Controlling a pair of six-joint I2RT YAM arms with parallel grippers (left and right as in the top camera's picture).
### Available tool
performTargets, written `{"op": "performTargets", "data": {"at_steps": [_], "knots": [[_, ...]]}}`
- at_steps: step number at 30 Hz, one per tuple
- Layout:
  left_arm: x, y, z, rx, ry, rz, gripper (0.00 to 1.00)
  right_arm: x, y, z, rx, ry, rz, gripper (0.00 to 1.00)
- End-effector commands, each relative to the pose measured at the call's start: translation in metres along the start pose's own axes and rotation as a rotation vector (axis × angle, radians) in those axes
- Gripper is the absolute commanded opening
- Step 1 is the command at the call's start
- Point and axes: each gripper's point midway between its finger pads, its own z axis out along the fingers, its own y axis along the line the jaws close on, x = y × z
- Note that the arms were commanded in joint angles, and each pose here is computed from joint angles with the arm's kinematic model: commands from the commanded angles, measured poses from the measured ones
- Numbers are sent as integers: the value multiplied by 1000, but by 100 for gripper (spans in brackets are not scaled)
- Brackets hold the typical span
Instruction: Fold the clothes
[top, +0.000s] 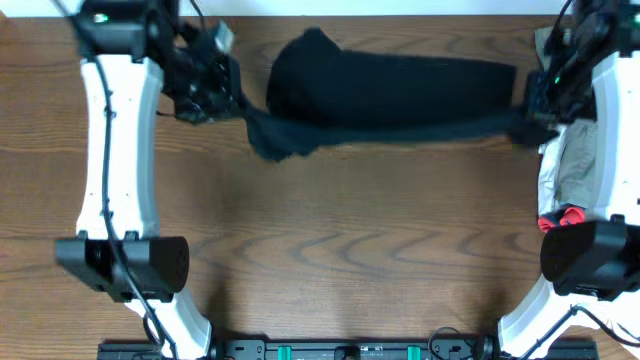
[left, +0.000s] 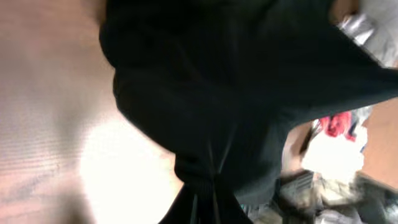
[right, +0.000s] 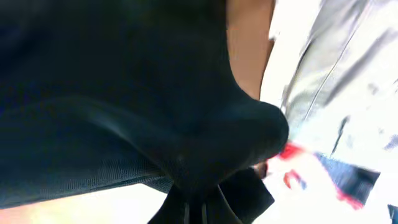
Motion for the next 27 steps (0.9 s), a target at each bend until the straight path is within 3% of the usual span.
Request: {"op": "performTargets", "data": {"at_steps": [1, 7, 16, 21, 27], "knots": [[34, 12, 12, -12, 139, -9, 6, 20, -8, 23, 44, 106, -13, 1], [71, 29, 52, -22, 337, -40, 6, 64, -10, 66, 60, 317, -25, 1], [121, 25, 95, -45, 548, 30, 6, 112, -10, 104, 66, 501, -34, 1], [129, 25, 112, -58, 567, 49, 6, 119, -10, 121, 67, 510, -30, 1], [99, 54, 117, -206, 425, -18, 6, 96, -10, 133, 61, 404, -20, 1]]}}
